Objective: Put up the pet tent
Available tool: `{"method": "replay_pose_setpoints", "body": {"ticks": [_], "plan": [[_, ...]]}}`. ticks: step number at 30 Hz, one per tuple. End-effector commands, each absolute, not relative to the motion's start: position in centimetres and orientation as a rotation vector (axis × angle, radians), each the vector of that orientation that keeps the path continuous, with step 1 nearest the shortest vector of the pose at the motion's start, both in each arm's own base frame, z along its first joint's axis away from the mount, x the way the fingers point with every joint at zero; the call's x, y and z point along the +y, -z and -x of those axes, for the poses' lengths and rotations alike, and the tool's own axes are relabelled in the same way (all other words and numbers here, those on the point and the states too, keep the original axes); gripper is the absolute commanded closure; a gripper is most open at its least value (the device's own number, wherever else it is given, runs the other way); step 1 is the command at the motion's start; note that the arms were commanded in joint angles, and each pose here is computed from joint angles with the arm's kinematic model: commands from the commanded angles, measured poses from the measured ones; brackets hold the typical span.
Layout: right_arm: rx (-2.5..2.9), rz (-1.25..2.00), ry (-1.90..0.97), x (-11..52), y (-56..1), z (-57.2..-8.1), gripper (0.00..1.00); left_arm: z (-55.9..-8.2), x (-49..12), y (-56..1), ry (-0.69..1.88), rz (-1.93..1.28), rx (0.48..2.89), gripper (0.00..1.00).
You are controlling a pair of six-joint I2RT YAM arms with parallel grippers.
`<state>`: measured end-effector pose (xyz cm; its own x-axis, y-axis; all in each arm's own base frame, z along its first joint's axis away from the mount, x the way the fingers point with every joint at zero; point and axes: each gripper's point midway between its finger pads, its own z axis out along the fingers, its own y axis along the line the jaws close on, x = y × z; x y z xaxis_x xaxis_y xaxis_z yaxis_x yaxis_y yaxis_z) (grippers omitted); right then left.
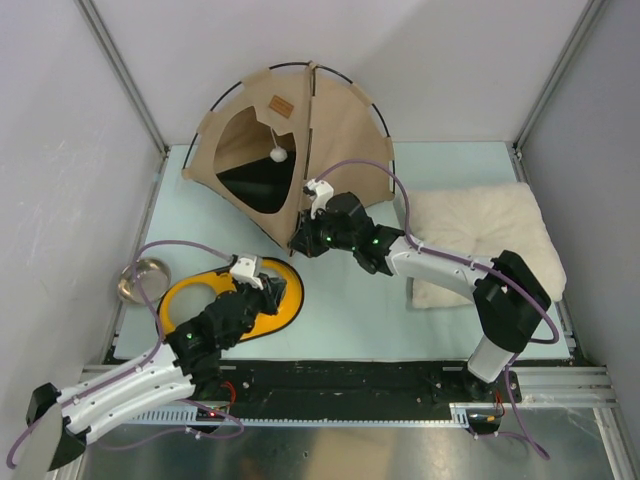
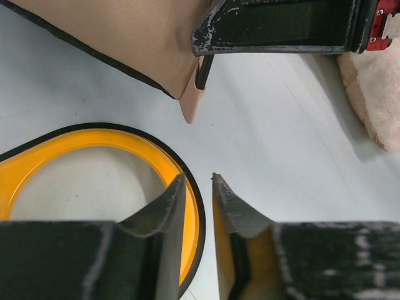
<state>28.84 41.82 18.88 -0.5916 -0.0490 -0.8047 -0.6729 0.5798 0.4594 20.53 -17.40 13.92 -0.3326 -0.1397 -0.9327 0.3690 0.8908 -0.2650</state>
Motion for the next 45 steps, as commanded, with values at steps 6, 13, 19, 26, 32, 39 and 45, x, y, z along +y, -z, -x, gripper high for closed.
{"method": "replay_pose_setpoints", "body": {"ticks": [6,13,19,26,32,39,45], "plan": [[1.965,0.532,-1.058,42.2,-22.7,-29.5,1.0,-20.8,-18.0,-15.4,0.547,-0.169,1.805,0.54],[2.012,0.472,-1.143,42.6,-26.4,-28.5,1.0,-21.9,-18.8,-16.8,0.526,-0.228,1.687,0.44],[2.049,0.45,-1.18,42.7,-27.9,-27.6,1.0,-23.2,-18.5,-17.0,0.425,-0.243,1.659,0.51],[2.069,0.449,-1.183,42.7,-27.8,-27.3,1.0,-24.5,-16.4,-17.3,0.307,-0.121,1.653,0.68],[2.067,0.458,-1.211,43.1,-28.1,-26.8,1.0,-24.7,-16.1,-18.2,0.383,-0.089,1.592,0.6],[2.066,0.465,-1.225,43.4,-28.0,-26.5,1.0,-24.6,-16.6,-18.4,0.467,-0.146,1.562,0.54],[2.062,0.469,-1.226,43.4,-28.2,-26.5,1.0,-24.0,-17.9,-18.3,0.516,-0.239,1.56,0.52]]}}
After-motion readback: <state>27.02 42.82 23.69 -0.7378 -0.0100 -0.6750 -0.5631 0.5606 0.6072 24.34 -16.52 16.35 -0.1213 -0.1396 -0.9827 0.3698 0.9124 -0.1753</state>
